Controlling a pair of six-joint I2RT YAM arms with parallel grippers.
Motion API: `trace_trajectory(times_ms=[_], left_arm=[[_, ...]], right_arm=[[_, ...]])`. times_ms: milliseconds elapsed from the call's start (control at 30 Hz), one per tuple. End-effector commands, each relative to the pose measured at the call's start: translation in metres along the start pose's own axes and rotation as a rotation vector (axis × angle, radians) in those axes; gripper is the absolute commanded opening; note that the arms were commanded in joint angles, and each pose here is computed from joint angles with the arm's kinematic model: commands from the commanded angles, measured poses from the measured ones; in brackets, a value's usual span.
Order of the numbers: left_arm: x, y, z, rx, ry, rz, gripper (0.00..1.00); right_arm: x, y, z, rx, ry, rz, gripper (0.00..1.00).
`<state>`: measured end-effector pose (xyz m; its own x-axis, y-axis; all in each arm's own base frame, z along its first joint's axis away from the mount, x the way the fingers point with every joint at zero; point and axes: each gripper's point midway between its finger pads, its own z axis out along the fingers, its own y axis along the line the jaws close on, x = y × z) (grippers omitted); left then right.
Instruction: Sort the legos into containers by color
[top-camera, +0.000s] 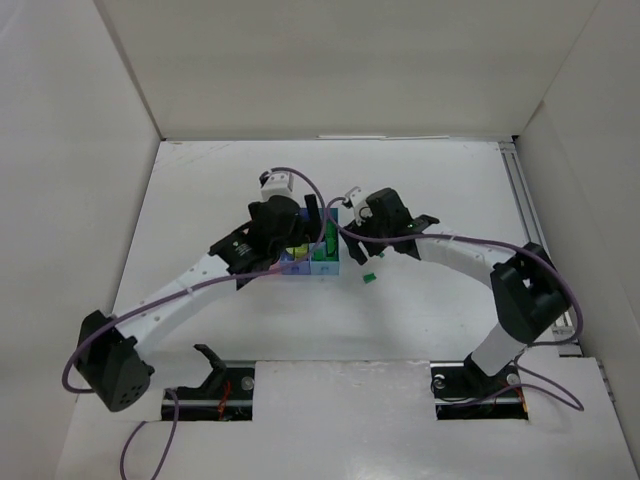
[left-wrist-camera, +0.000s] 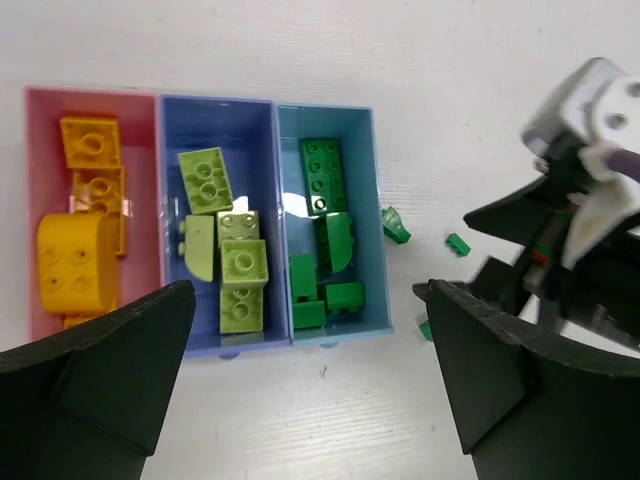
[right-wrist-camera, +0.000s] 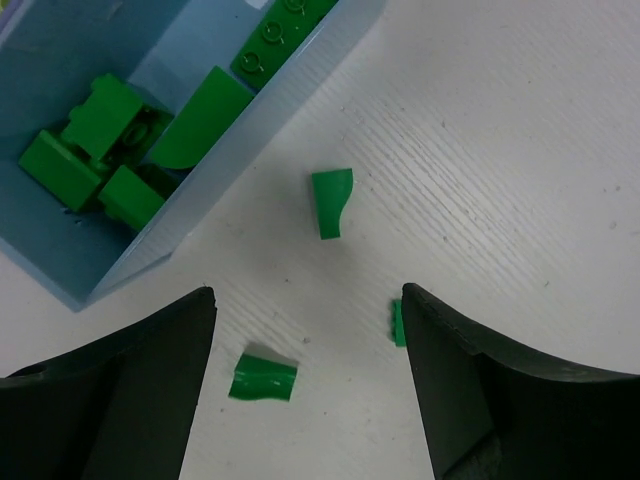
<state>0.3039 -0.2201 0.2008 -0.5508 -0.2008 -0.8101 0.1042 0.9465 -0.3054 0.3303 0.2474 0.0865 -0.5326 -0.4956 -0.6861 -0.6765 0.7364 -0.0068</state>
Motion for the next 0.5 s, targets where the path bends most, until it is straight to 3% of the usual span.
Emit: trace_trajectory(times_ms=[0, 67, 467], left_arm=[[0.003, 0.022, -0.022, -0.059, -0.013, -0.059, 1.0], [0.006, 0.028, -0.028, -0.072, -0.014, -0.092, 1.0], [0.002, 0.052, -0.049, -0.136, -0.051, -0.142, 1.0]], right_arm=[[-0.039, -0.002, 0.011, -0.003, -0.107, -0.062, 0.79], [-0.035, -0.003, 0.023, 0.01, -0.083, -0.065, 0.72], [-0.028, -0.007, 0.053, 0.045, -0.05, -0.06, 0.65]])
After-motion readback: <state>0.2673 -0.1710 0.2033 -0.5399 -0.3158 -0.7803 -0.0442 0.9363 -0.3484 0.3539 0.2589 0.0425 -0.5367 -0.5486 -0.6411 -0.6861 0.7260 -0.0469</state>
